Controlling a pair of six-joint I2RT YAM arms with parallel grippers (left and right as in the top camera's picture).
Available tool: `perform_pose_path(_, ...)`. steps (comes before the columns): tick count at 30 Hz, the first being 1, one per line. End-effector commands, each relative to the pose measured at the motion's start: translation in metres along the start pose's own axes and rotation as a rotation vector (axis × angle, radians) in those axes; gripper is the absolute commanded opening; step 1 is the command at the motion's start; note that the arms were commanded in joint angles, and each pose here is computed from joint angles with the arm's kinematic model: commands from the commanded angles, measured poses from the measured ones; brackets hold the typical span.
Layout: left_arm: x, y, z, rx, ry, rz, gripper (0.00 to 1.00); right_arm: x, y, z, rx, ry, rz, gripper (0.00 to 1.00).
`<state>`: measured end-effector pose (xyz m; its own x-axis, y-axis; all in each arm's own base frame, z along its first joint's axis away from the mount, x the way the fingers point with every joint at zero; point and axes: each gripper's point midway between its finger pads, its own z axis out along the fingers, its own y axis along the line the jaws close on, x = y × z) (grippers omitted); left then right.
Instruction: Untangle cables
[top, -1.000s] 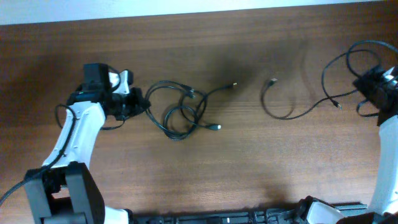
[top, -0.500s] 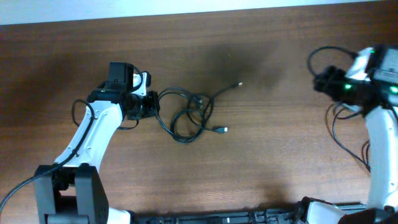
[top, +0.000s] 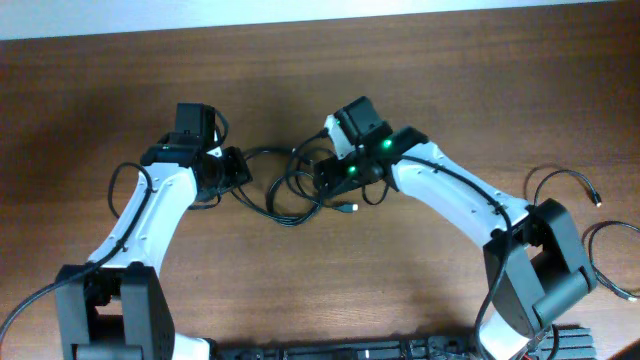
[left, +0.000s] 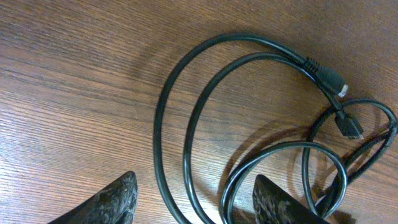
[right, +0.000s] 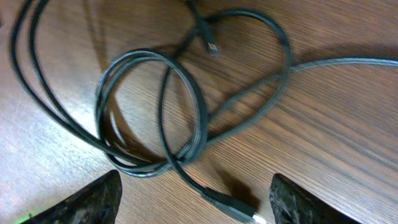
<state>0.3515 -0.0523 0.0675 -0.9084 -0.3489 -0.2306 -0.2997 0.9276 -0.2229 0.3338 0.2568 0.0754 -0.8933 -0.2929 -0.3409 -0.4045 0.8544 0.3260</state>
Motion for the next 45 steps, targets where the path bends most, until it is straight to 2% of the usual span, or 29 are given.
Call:
perform_pose_path(1,0.015,-0.045,-0.008,0.227,0.041,0.23,0.58,0.002,-0.007,0.002,0.097,-0.002,0.003,0.66)
perform_pose_path(2,0.018,-0.055,-0.008,0.243,0.033,0.297,0.58,0.004,-0.024,0.0,0.19,-0.009,0.097,0.66)
perform_pose_path(4,0.037,-0.083,-0.007,0.274,0.035,0.491,0.49,0.016,-0.06,-0.01,0.341,-0.001,0.318,0.66)
perform_pose_path(6,0.055,-0.098,-0.003,0.245,0.037,0.656,0.47,0.028,-0.094,-0.023,0.383,0.042,0.445,0.66)
perform_pose_path(7,0.064,-0.101,-0.001,0.246,0.048,0.71,0.49,0.032,-0.108,-0.028,0.4,0.057,0.483,0.66)
perform_pose_path(8,0.078,-0.103,0.002,0.246,0.079,0.788,0.62,0.039,-0.123,-0.034,0.413,0.079,0.533,0.66)
perform_pose_path(9,0.095,-0.103,0.006,0.24,0.133,0.853,0.69,0.048,-0.139,-0.042,0.423,0.107,0.593,0.66)
perform_pose_path(11,0.117,-0.1,0.024,0.2,0.22,0.903,0.67,0.059,-0.163,-0.054,0.423,0.13,0.687,0.66)
perform_pose_path(15,0.136,-0.087,0.055,0.135,0.321,0.924,0.61,0.066,-0.184,-0.064,0.437,0.132,0.758,0.66)
perform_pose_path(17,0.131,-0.084,0.061,0.102,0.306,0.93,0.61,0.066,-0.184,-0.064,0.435,0.133,0.757,0.66)
perform_pose_path(21,0.127,-0.086,0.065,0.103,0.285,0.941,0.47,0.066,-0.183,-0.064,0.433,0.133,0.758,0.66)
perform_pose_path(22,0.126,-0.087,0.065,0.106,0.282,0.949,0.46,0.066,-0.183,-0.064,0.433,0.133,0.758,0.66)
perform_pose_path(24,0.124,-0.089,0.066,0.112,0.268,0.962,0.47,0.066,-0.183,-0.064,0.433,0.133,0.758,0.66)
perform_pose_path(26,0.116,-0.101,0.068,0.137,0.208,0.98,0.54,0.066,-0.183,-0.064,0.433,0.133,0.758,0.66)
perform_pose_path(28,0.12,-0.113,0.069,0.146,0.18,1.035,0.54,0.066,-0.183,-0.064,0.433,0.133,0.758,0.67)
perform_pose_path(33,0.126,-0.108,0.069,0.079,0.187,1.074,0.32,0.066,-0.183,-0.064,0.433,0.133,0.758,0.66)
perform_pose_path(36,0.126,-0.106,0.069,0.069,0.192,1.071,0.01,0.066,-0.183,-0.064,0.433,0.133,0.758,0.66)
perform_pose_path(39,0.113,-0.121,0.056,0.085,0.139,1.004,0.0,0.069,-0.182,-0.064,0.432,0.153,0.74,0.67)
perform_pose_path(40,0.103,-0.134,0.037,0.121,0.094,0.994,0.0,0.071,-0.18,-0.064,0.418,0.172,0.702,0.67)
perform_pose_path(41,0.097,-0.142,0.022,0.163,0.067,0.985,0.0,0.069,-0.174,-0.062,0.374,0.184,0.66,0.67)
perform_pose_path(43,0.094,-0.16,-0.015,0.342,0.037,0.95,0.0,0.058,-0.149,-0.053,0.193,0.186,0.537,0.67)
perform_pose_path(45,0.093,-0.17,-0.041,0.51,0.041,0.908,0.0,0.033,-0.087,-0.052,-0.22,0.133,0.28,0.71)
